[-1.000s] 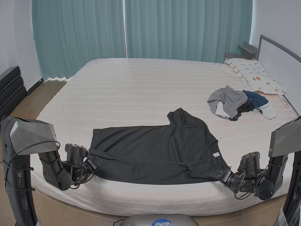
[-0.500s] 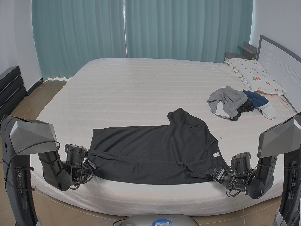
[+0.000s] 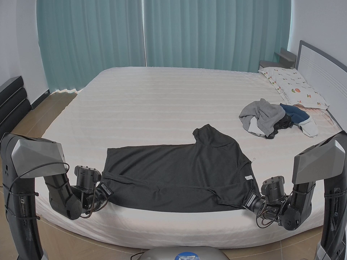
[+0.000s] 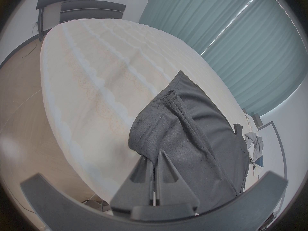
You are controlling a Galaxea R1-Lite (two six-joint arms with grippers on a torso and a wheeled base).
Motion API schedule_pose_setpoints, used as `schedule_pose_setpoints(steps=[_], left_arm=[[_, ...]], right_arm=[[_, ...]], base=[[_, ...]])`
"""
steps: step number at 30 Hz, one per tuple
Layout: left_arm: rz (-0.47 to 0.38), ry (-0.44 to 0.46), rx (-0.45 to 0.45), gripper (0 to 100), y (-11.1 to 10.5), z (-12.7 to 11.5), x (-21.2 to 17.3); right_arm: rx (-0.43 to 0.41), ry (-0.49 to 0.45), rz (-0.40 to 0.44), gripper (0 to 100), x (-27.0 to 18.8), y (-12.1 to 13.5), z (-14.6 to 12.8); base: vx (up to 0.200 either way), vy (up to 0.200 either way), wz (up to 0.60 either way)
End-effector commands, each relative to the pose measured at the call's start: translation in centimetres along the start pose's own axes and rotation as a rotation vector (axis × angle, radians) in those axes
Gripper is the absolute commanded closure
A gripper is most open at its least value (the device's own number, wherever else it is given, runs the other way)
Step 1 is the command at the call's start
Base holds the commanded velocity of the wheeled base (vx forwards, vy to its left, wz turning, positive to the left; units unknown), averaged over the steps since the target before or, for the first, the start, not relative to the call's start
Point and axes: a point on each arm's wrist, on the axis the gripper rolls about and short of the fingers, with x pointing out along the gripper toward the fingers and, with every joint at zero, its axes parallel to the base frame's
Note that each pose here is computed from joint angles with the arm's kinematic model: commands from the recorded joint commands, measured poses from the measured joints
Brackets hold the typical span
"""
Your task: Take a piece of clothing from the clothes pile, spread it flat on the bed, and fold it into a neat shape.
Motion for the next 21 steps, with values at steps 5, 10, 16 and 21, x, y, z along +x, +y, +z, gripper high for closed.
schedule_pose_setpoints(steps=[5,10,16,21], left_arm=[[-0.027,-0.022,0.012,100,0.6,-0.3,-1.0],[0.005,0.002,0.079,100,1.5,-0.9,-1.7],[0.024,0.013,0.117,100,2.1,-1.1,-2.1],[0.045,0.013,0.148,100,2.7,-0.9,-2.3]], right_arm=[[0.005,-0.007,0.032,100,-2.2,0.6,0.3],[0.005,-0.005,0.029,100,-3.2,0.4,0.4],[0.003,0.009,0.014,100,-3.5,-0.1,0.3],[0.003,0.007,0.02,100,-4.1,-0.1,0.4]], base=[[0.0,0.0,0.0],[0.0,0.0,0.0],[0.0,0.0,0.0],[0.0,0.0,0.0]])
